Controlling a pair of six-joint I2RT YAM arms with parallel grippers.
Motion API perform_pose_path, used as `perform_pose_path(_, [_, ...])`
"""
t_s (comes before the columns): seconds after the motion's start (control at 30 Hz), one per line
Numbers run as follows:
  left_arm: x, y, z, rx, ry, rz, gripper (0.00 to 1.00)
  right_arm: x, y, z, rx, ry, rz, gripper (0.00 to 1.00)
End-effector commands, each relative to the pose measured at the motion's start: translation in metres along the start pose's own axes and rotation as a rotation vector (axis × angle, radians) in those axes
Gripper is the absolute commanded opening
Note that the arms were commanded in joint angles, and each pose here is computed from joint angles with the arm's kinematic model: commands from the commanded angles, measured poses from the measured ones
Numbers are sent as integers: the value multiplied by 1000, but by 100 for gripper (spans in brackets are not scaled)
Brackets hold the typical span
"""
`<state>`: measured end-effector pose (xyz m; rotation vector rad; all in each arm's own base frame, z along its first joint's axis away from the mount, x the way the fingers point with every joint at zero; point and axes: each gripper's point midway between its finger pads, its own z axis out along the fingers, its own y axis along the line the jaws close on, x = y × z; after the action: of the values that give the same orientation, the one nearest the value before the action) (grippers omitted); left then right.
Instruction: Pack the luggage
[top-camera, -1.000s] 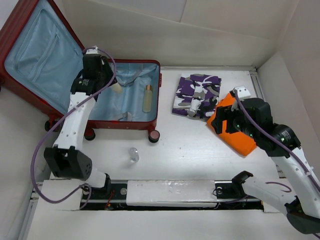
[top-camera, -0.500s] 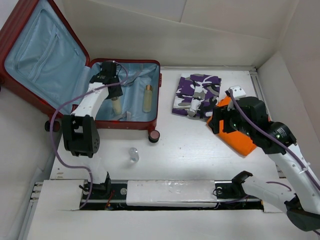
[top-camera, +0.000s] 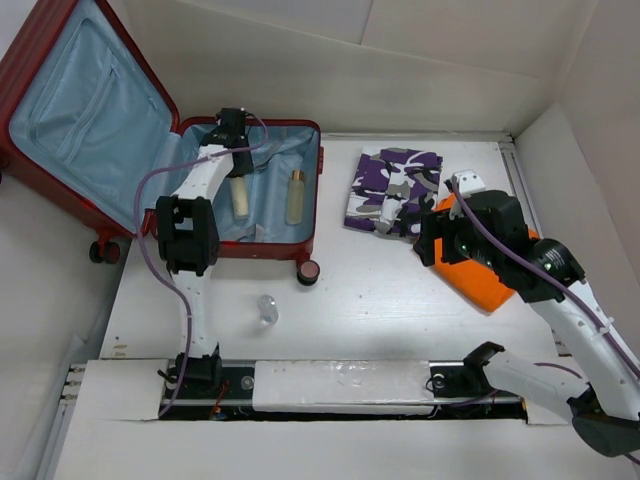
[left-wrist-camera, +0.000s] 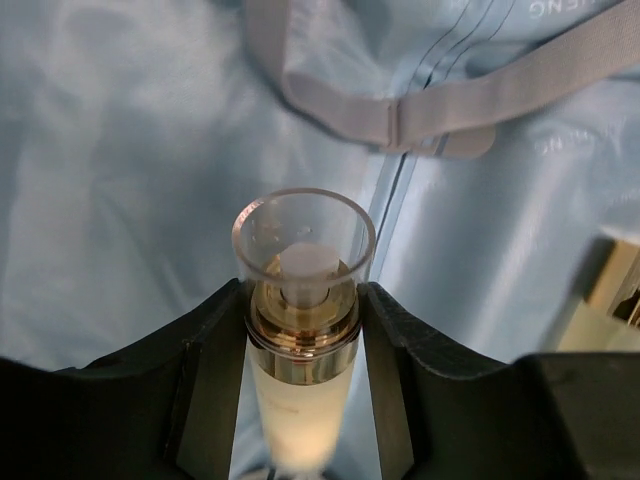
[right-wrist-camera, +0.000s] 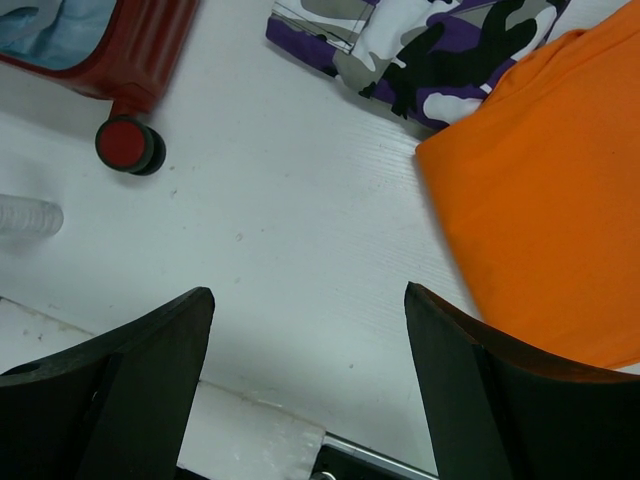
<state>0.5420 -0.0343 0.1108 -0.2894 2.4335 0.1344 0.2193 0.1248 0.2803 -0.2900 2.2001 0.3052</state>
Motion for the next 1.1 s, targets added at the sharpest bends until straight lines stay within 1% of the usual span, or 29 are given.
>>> perform_pose_path(0.0, [-18,-24,3,77,-28,-19,40,-12,1,-1,12,-41,21,83])
perform_pose_path(0.13, [-13,-30,14,101,-10,-16,41,-10,1,-3,16,-32,34,83])
perform_pose_path(0.2, [-19,-33,7,122,-26,-31,46,-11,0,-3,26,-35,34,83])
perform_pose_path(0.23, [-17,-34,4,133,-20,-30,49,-11,0,-3,26,-35,43,83])
perform_pose_path(0.27, [-24,-35,-2,139,-42,-35,54,-11,0,-3,26,-35,43,83])
perform_pose_path(0.3, [-31,-33,-15,146,-63,-39,61,-11,0,-3,26,-35,43,83])
perform_pose_path(0.33, [-29,-31,-21,145,-62,-39,69,-11,0,-3,26,-35,43,83])
perform_pose_path(0.37, [-34,-33,-29,166,-83,-43,72,-11,0,-3,26,-35,43,83])
perform_pose_path(0.4, [-46,-30,-54,178,-124,-51,74,-13,1,-3,23,-44,45,83])
perform_pose_path(0.43, [-51,-29,-66,186,-148,-65,75,-16,1,-3,21,-54,47,83])
perform_pose_path(0.47, [-42,-28,-73,204,-133,-61,75,-15,3,-3,10,-51,46,83])
perform_pose_path(0.5, [-45,-26,-86,212,-156,-76,75,-18,4,-2,7,-61,48,83])
perform_pose_path(0.53, [-55,-32,-123,257,-217,-73,75,-17,5,-2,-1,-59,48,83])
perform_pose_path(0.57, [-36,-31,-127,257,-189,-60,75,-20,6,-2,-4,-69,49,83])
perform_pose_path(0.6, [-28,-33,-140,269,-192,-50,74,-23,9,-2,-17,-80,51,83])
perform_pose_path(0.63, [-26,-39,-179,314,-241,-45,74,-19,10,0,-22,-70,45,83])
perform_pose_path(0.67, [7,-38,-177,309,-187,-22,73,-18,12,2,-32,-69,35,83])
perform_pose_path(0.7, [22,-36,-185,309,-180,-22,73,-21,13,3,-36,-82,37,83])
perform_pose_path(0.73, [29,-36,-217,351,-221,-39,73,-17,14,5,-42,-68,35,83])
perform_pose_path(0.77, [44,-32,-223,369,-206,-50,73,-14,16,9,-52,-64,35,83])
perform_pose_path(0.8, [86,-27,-214,365,-119,-41,74,-18,16,9,-55,-78,26,83])
perform_pose_path(0.83, [106,-24,-219,392,-76,-51,74,-12,20,12,-69,-60,18,83])
perform_pose_path(0.87, [117,-19,-240,437,-92,-82,74,-11,22,14,-80,-60,18,83])
perform_pose_path(0.9, [134,-16,-242,450,-62,-90,75,-14,23,14,-84,-72,20,83])
perform_pose_path(0.93, [168,-12,-236,459,18,-89,75,-9,23,17,-90,-58,9,83])
perform_pose_path(0.97, [187,-9,-238,469,64,-91,75,-12,24,17,-94,-71,10,83])
perform_pose_path(1.0, [197,-6,-249,500,65,-104,77,-8,28,18,-109,-58,3,83])
perform_pose_path(1.03, [216,-3,-247,500,108,-108,77,-9,29,21,-109,-57,3,83])
perform_pose_path(1.07, [227,-2,-252,523,135,-105,77,-8,32,21,-116,-55,-3,83])
